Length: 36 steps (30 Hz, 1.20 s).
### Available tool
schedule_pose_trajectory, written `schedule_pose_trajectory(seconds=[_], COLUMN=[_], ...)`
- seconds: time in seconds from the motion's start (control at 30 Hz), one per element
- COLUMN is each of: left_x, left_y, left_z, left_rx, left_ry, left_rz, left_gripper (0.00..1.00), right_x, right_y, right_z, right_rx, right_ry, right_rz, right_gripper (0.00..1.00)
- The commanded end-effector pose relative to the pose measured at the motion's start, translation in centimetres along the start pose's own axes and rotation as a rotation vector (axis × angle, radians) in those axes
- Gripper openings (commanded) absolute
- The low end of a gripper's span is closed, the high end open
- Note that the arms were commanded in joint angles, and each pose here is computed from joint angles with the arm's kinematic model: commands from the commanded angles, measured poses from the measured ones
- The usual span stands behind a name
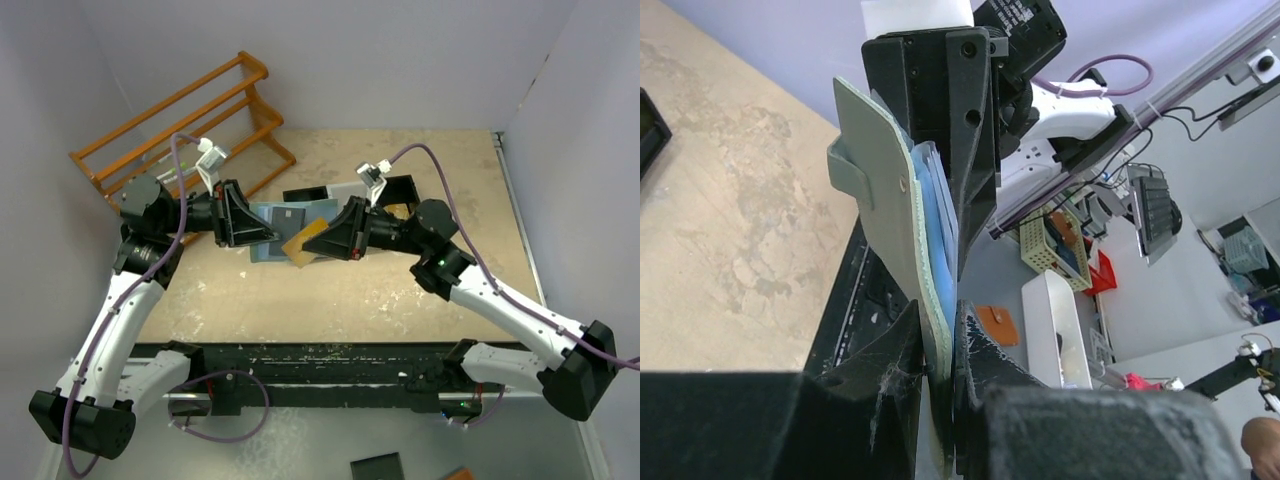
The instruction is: Take the credit cards out of the card holder
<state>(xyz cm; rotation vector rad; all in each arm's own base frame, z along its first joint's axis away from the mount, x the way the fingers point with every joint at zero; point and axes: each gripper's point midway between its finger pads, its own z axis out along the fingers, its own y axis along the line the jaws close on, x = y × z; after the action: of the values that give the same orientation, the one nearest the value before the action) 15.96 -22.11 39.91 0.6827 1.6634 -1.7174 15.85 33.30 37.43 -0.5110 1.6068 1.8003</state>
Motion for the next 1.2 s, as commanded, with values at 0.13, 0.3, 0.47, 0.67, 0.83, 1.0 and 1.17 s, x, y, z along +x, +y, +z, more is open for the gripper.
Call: schedule_pose_trajectory(seconds=[0.13, 0.3, 0.47, 0.67, 0.83, 1.0, 1.17], left_x=[-0.4, -0.4, -0.5, -0.8, -0.7, -0.3, -0.1], left_y=[-0.8, -0.5, -0.4, 0.1, 0.5, 0.7, 0.7], left_z=[-0.1, -0.1, -0.2, -0.3, -0.5, -0.7, -0.9], left_rx=[-0.007, -0.014, -0.029, -0.058, -0.099, -0.114, -0.124], left_ry=[-0.014, -0.015, -0.006, 0.003, 0.008, 0.019, 0.028], left_rz=[0.065, 0.069, 0.102, 0.13, 0.162, 0.176, 0.201], left_gripper=[0.0, 0.0, 0.0, 0.0, 0.0, 0.0, 0.0], right_x=[-2.3, -2.4, -2.7, -4.0, -6.2, -7.4, -8.5], right_y=[1.3, 1.4, 0.2, -2.2, -7.7, -15.0, -21.5], right_z=[0.7, 0.2, -1.5, -5.5, -10.1, -15.3, -20.2], right_rx=[-0.061, -0.036, 0.033, 0.145, 0.412, 0.727, 1.035], right_ry=[-0.08, -0.08, -0.056, -0.047, -0.089, -0.175, -0.276], right_rz=[-0.006, -0.017, -0.034, -0.058, -0.026, 0.066, 0.105], right_gripper=[0.03, 0.0, 0.0, 0.0, 0.0, 0.0, 0.0])
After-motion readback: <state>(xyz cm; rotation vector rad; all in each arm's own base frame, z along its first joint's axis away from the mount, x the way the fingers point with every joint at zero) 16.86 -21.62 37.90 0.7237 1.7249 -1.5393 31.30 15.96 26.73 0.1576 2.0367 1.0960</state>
